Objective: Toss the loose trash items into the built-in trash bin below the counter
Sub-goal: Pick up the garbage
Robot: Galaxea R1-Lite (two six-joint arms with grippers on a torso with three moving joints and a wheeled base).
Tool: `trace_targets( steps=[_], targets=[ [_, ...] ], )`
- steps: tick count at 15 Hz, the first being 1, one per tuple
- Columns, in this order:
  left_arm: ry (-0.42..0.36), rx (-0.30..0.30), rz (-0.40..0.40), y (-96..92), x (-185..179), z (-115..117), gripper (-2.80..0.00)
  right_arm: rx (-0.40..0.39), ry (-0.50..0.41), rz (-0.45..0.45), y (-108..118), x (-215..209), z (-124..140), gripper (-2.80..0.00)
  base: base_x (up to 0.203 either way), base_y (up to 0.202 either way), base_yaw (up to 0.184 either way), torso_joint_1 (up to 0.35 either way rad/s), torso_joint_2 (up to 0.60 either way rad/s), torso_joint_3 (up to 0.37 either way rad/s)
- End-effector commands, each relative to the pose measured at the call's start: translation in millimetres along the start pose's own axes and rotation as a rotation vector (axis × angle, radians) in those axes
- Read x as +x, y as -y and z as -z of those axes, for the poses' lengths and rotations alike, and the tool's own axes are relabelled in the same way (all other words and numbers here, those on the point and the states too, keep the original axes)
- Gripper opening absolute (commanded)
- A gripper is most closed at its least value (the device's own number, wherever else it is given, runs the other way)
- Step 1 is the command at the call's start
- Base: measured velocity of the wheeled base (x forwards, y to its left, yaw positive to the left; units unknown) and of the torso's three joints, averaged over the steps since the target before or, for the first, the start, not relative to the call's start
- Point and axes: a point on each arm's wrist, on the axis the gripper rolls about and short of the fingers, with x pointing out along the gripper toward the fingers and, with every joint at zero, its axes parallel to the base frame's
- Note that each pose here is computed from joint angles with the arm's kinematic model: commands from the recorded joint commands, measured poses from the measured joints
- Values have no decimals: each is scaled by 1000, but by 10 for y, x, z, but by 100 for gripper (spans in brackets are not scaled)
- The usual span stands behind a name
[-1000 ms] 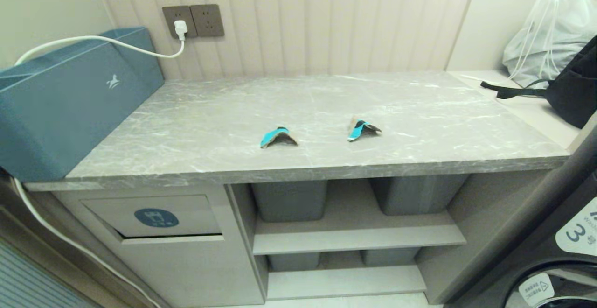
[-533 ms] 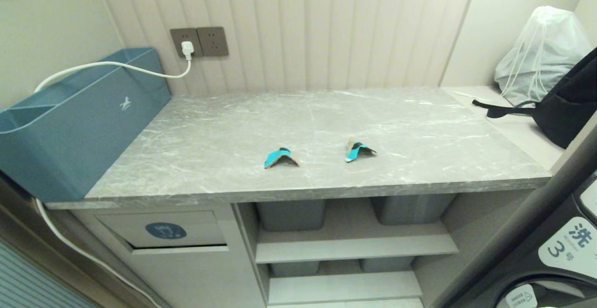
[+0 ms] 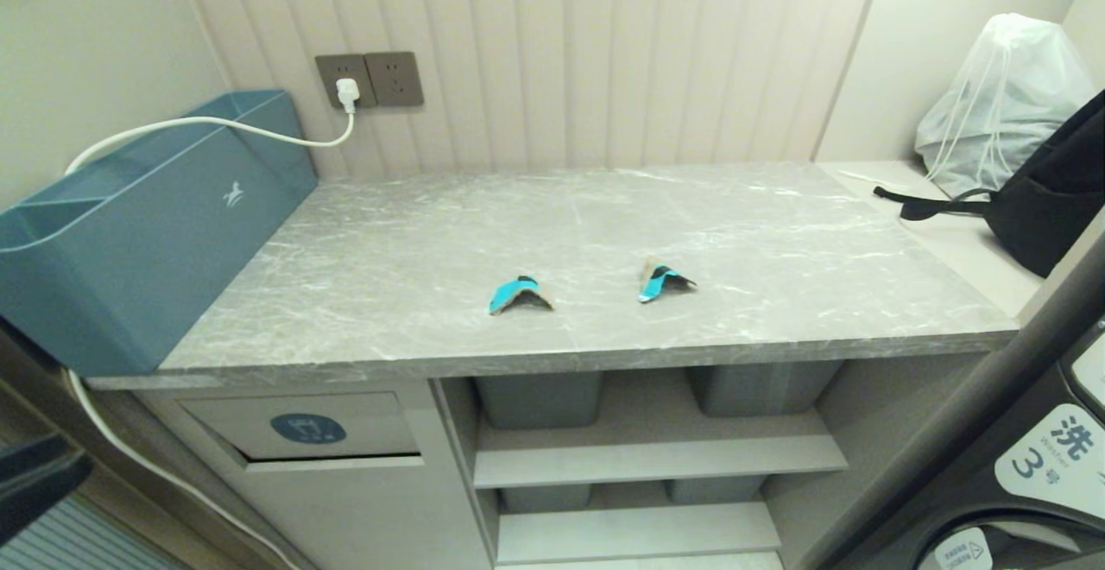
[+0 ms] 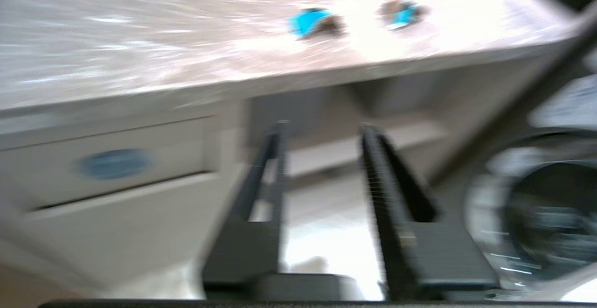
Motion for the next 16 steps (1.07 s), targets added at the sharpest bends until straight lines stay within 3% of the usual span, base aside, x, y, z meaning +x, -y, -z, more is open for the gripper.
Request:
trace_targets(
  steps=[1, 3, 4, 6, 8, 9, 10, 13, 16],
  targets=[
    [-166, -111, 50, -172, 640, -216, 0, -1, 1, 0, 0, 0, 2, -280, 0, 0, 0, 0, 0, 0],
    [-243, -170, 143, -179, 1161, -361, 0, -2, 2, 0, 0, -1, -1, -280, 0, 0, 0, 0, 0, 0],
    [-262, -159, 160, -202, 1442, -390, 0, -1, 1, 0, 0, 0, 2, -280, 0, 0, 0, 0, 0, 0],
    [-267, -78, 156, -256, 2054, -401, 0, -2, 2, 0, 0, -1, -1, -280, 0, 0, 0, 0, 0, 0],
    [-275, 55, 138, -219, 2560, -296, 0, -2, 1, 0, 0, 0, 2, -280, 0, 0, 0, 0, 0, 0],
    [-286, 158, 138, -198, 2759, -199, 0, -2, 1, 0, 0, 0, 2, -280, 0, 0, 0, 0, 0, 0],
    [-283, 300, 147, -192, 2912, -126, 0, -2, 1, 0, 0, 0, 2, -280, 0, 0, 0, 0, 0, 0],
    [-215, 544, 123, -162, 3228, 16, 0, -2, 0, -1, 0, 0, 3, -280, 0, 0, 0, 0, 0, 0],
    [-203, 644, 114, -128, 3293, 87, 0, -2, 1, 0, 0, 0, 2, -280, 0, 0, 0, 0, 0, 0]
  ],
)
